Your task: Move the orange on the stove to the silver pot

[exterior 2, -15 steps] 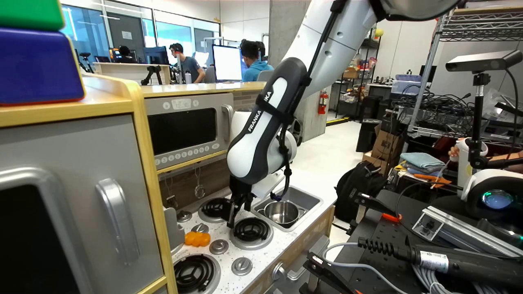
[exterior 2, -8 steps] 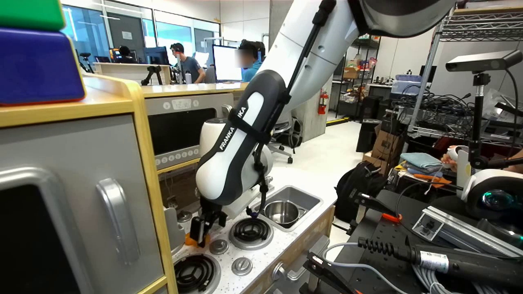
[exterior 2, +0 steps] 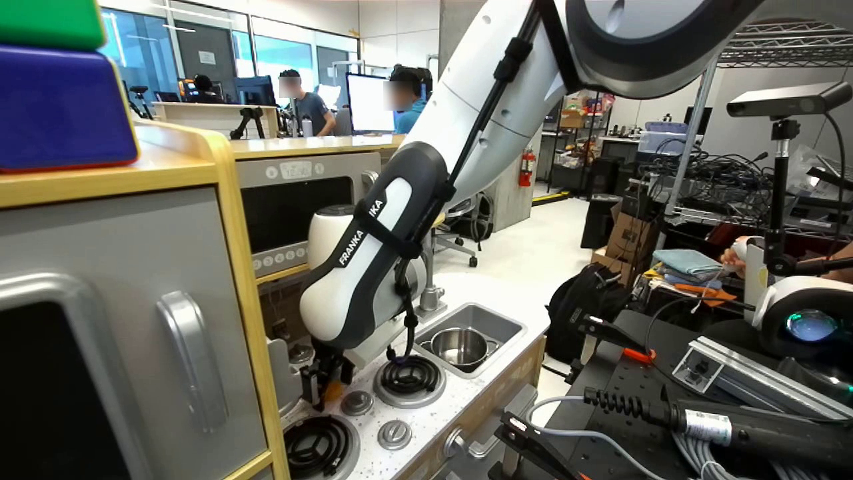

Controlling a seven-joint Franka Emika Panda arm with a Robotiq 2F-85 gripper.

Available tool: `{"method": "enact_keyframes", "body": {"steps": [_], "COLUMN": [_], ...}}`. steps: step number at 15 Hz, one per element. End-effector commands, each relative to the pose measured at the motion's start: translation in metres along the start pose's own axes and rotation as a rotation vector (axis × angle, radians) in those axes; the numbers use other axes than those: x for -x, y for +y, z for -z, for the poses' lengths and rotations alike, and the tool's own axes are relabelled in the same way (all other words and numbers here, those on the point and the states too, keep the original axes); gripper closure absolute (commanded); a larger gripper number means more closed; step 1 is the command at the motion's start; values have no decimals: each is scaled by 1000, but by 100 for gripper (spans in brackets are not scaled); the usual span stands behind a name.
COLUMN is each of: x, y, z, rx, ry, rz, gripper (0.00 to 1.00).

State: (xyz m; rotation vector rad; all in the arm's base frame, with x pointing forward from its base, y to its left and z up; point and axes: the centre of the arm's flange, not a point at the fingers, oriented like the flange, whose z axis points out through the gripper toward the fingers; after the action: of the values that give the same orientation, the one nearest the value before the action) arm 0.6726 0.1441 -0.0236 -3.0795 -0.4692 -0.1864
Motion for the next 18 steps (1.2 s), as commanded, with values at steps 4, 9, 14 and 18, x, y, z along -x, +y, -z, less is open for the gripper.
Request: {"method": "enact_keyframes", "body": {"steps": [4,9,14,18], "x": [-24,36,89,127], "y": [0,52,127,164], "z": [-12,37,79,99], "rx": [19,-38,-50,-48], "ry": [4,-32,-4,16], "rz": [5,36,-36,-100], "gripper": [76,100,98,98]}}
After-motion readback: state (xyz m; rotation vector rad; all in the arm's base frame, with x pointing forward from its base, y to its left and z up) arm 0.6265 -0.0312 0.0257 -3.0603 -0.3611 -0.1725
